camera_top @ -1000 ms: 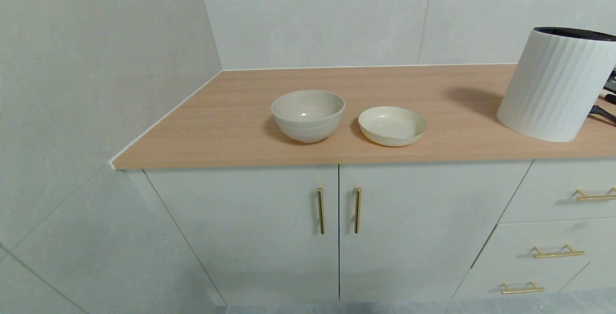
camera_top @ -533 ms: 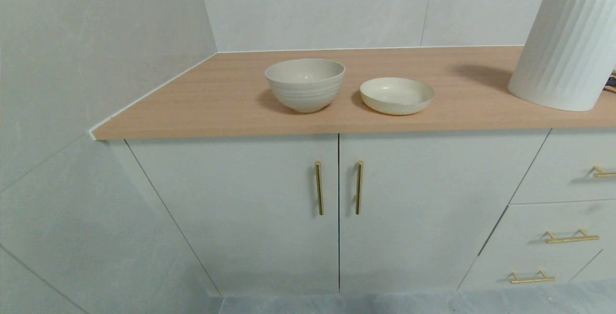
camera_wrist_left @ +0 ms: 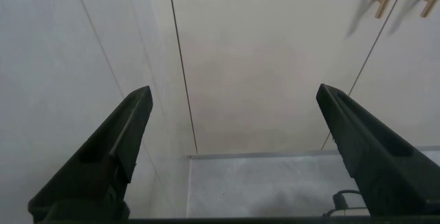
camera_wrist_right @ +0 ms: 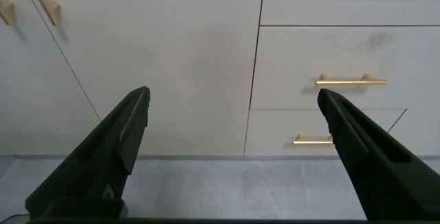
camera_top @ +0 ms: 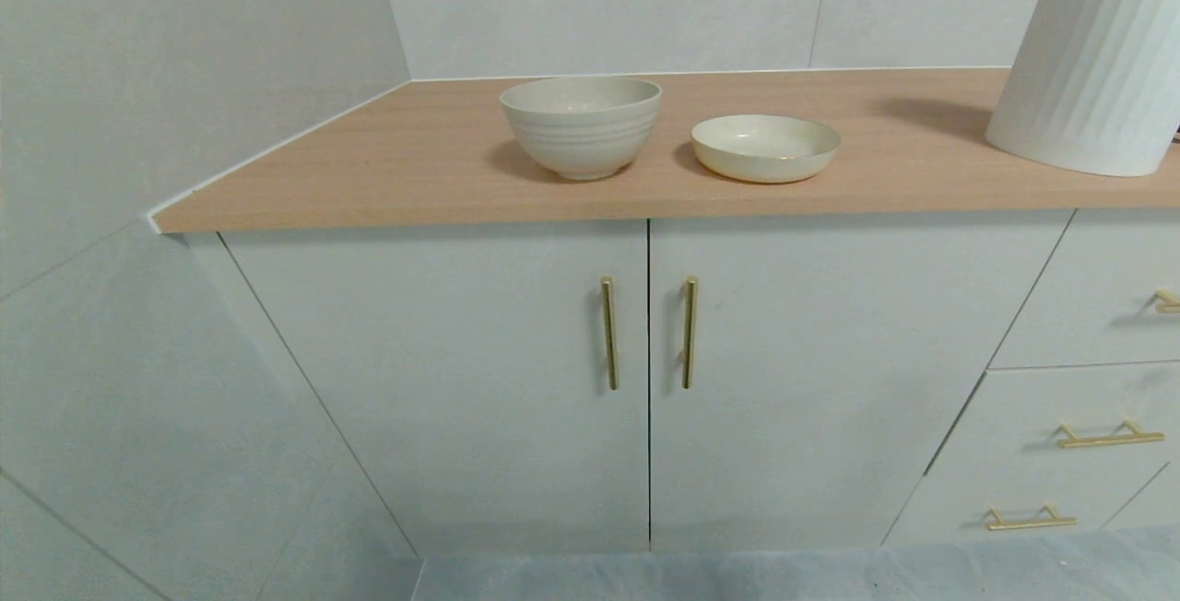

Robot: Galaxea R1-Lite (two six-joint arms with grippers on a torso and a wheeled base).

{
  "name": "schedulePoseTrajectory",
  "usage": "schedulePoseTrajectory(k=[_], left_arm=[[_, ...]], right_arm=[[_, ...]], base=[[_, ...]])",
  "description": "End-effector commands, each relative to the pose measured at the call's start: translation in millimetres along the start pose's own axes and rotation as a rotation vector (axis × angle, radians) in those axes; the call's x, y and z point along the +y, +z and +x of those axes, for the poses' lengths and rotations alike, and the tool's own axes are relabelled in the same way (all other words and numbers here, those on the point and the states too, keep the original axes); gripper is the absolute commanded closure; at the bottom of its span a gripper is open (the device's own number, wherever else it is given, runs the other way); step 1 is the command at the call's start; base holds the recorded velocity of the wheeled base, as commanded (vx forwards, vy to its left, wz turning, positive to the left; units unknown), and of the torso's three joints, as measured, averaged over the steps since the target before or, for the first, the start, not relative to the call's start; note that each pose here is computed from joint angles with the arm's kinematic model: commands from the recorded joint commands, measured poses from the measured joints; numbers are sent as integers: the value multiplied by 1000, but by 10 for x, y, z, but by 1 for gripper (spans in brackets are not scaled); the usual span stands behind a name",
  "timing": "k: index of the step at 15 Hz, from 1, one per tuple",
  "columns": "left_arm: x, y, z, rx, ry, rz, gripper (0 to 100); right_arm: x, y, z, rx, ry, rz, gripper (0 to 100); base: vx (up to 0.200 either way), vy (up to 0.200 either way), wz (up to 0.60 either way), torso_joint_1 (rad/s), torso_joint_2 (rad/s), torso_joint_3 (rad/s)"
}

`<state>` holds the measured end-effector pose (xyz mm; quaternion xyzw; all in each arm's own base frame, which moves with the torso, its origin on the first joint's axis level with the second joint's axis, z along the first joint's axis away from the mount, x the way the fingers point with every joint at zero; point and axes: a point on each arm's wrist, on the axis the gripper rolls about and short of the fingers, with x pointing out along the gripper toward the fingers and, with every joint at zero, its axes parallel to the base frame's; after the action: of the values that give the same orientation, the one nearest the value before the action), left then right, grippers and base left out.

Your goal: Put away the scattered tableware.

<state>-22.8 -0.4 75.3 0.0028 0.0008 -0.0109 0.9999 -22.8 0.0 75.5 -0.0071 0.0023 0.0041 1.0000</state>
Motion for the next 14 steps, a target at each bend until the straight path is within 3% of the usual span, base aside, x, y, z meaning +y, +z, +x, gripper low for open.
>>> schedulePoseTrajectory(k=[1, 7, 9, 10, 14], left_arm=[[0, 0, 0, 0, 0, 1, 0], [0, 0, 0, 0, 0, -1, 0], [0, 0, 0, 0, 0, 1, 0], [0, 0, 0, 0, 0, 1, 0], [0, 0, 0, 0, 0, 1, 0]], right_arm=[[0, 2, -1, 0, 1, -3, 0], [0, 8, -2, -3, 4, -33, 0], [2, 297, -82, -98, 34, -18, 0], [3, 601, -151, -151, 70, 37, 0], [30, 688, 138, 52, 194, 46, 0]], base=[[0, 0, 0, 0, 0, 0], [0, 0, 0, 0, 0, 0], [0, 0, 0, 0, 0, 0], [0, 0, 0, 0, 0, 0], [0, 0, 0, 0, 0, 0]])
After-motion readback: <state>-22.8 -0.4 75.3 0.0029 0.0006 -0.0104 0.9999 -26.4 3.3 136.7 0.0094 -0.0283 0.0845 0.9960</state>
